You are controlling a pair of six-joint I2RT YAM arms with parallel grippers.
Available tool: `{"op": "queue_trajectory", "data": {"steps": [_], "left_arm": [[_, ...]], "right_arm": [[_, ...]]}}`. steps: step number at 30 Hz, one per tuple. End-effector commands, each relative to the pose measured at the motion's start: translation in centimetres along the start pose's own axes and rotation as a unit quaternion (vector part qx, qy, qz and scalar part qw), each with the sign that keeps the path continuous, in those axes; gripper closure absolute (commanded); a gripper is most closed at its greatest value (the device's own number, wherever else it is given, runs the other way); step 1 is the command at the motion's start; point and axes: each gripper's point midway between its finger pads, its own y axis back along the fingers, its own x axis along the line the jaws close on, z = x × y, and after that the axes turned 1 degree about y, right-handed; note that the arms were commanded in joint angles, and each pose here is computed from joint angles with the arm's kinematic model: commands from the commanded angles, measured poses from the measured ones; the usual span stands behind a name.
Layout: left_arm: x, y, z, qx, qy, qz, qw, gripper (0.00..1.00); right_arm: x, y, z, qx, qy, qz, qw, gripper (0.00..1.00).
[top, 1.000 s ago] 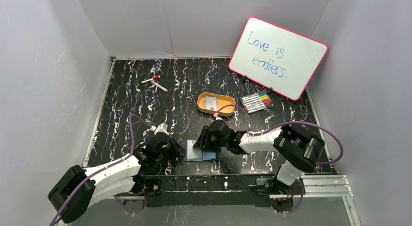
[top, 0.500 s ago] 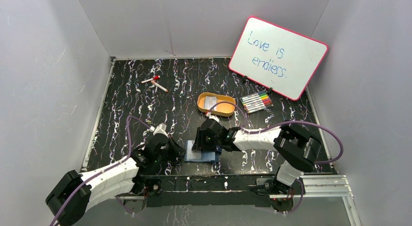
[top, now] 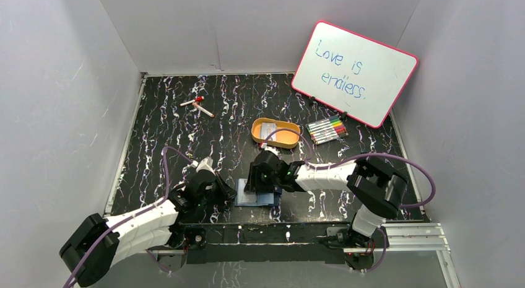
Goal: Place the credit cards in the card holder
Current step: Turn over the card slot in the card holder, then close the card holder at the center of the board.
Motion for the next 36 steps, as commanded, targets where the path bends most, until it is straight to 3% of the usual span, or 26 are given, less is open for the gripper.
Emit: {"op": "queue_trajectory", "data": {"steps": [1,6,13,24,32,36], "left_arm": [[-3.4,0.6,0.2,0.004,-0.005,-0.070,0.998,1.00],[-3.2,1.0,0.6,-0.009,0.000,-0.067,0.998,1.00],[-2.4,0.9,0.9,-0.020,0.006,-0.048,0.999,1.00],[-2.3,1.0,1.2,-0.026,0.006,-0.044,0.999,1.00],[-2.3,2.0,2.1,-0.045,-0.011,-0.032,0.998,1.00],[-2.0,2.2,2.3,-0.050,-0.016,-0.028,0.998,0.89]], "right_arm": [[4.5,0.1,0.6,-0.003,0.009,0.075,0.997,0.48],[4.0,1.1,1.9,-0.025,0.031,0.036,0.999,0.44],[3.1,3.2,3.1,-0.043,0.061,-0.009,0.997,0.31],[1.7,6.0,4.8,-0.080,0.101,-0.054,0.990,0.25],[-2.3,9.5,5.5,-0.115,0.149,-0.121,0.975,0.28],[-3.7,9.1,4.5,-0.090,0.160,-0.142,0.973,0.28]]}}
